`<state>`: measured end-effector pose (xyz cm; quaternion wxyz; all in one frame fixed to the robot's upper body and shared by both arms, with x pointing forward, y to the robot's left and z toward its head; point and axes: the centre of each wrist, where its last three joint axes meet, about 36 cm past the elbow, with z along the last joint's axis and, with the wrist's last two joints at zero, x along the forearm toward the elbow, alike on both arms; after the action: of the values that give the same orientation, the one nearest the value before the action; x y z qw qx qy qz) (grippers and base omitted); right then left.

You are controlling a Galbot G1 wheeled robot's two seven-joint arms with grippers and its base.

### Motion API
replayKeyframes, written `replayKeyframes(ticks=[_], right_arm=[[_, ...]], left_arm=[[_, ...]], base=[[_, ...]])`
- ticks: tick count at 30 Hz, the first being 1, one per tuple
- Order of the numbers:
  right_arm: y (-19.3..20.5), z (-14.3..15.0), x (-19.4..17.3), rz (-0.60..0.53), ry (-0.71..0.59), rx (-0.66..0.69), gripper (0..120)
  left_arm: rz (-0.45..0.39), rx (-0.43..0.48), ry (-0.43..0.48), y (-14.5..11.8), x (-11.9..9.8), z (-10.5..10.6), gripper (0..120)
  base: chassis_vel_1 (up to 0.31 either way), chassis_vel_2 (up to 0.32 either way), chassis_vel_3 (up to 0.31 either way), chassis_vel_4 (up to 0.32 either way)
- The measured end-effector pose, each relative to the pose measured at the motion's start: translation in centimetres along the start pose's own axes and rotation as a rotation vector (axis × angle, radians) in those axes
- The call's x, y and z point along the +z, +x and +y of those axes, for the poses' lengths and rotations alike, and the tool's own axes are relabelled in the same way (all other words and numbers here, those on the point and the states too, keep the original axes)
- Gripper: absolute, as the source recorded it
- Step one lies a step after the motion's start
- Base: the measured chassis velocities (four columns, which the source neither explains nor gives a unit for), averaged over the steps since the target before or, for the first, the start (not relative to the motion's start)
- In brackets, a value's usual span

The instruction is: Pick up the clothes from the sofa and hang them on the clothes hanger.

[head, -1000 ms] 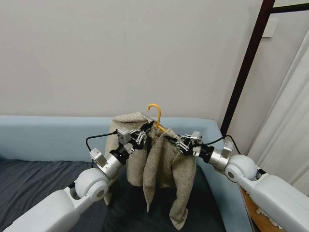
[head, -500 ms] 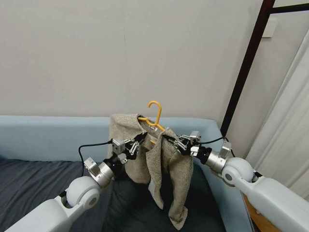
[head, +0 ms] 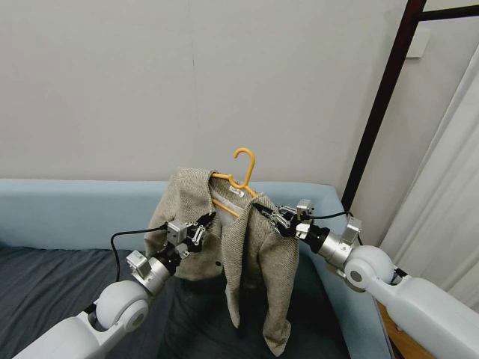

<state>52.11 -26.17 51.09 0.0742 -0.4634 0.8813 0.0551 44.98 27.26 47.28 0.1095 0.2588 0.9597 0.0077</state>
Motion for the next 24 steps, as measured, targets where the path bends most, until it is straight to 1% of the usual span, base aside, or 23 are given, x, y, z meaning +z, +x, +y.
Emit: replayKeyframes(ticks=[4,5,8,9,13,14,17,19,20,22,24], right_arm=[[0.2,-0.4,-0.1,0.015,0.043,0.007,10],[0.2,-0.4,-0.1,0.015,0.043,0.007,10],[0.1,-0.3,0.1,0.018,0.053,0.007,10],[0.1,-0.3,0.1,0.018,0.053,0.007,10],[-0.4,0.2,0.7,0.026,0.051,0.027,10],[-0.4,0.2,0.7,0.026,0.051,0.027,10],[-0.6,0.5,1.3,0.03,0.041,0.033,10],[-0.7,0.6,1.4,0.031,0.039,0.032,10],[-0.8,0.8,1.6,0.031,0.032,0.03,10],[-1.0,1.0,1.7,0.029,0.022,0.031,10],[-1.0,1.0,1.8,0.028,0.017,0.033,10]], left_arm=[[-0.024,-0.025,-0.007,-0.3,-1.3,0.9,0],[-0.024,-0.025,-0.007,-0.3,-1.3,0.9,0],[-0.052,-0.009,0.014,-0.8,-2.5,0.7,0],[-0.052,-0.009,0.014,-0.8,-2.5,0.7,0],[-0.099,0.081,0.094,-1.6,-3.6,-1.4,0],[-0.099,0.081,0.094,-1.6,-3.6,-1.4,0],[-0.114,0.157,0.136,-1.6,-3.1,-2.7,0],[-0.115,0.17,0.142,-1.5,-3.0,-2.8,0],[-0.116,0.197,0.154,-1.4,-2.6,-3.2,0],[-0.116,0.222,0.166,-1.2,-2.0,-3.6,0],[-0.112,0.231,0.167,-1.1,-1.8,-3.6,0]], base=[[0.0,0.0,0.0,0.0],[0.0,0.0,0.0,0.0],[0.0,0.0,0.0,0.0],[0.0,0.0,0.0,0.0],[0.0,0.0,0.0,0.0],[0.0,0.0,0.0,0.0],[0.0,0.0,0.0,0.0],[0.0,0.0,0.0,0.0],[0.0,0.0,0.0,0.0],[0.0,0.0,0.0,0.0],[0.0,0.0,0.0,0.0]])
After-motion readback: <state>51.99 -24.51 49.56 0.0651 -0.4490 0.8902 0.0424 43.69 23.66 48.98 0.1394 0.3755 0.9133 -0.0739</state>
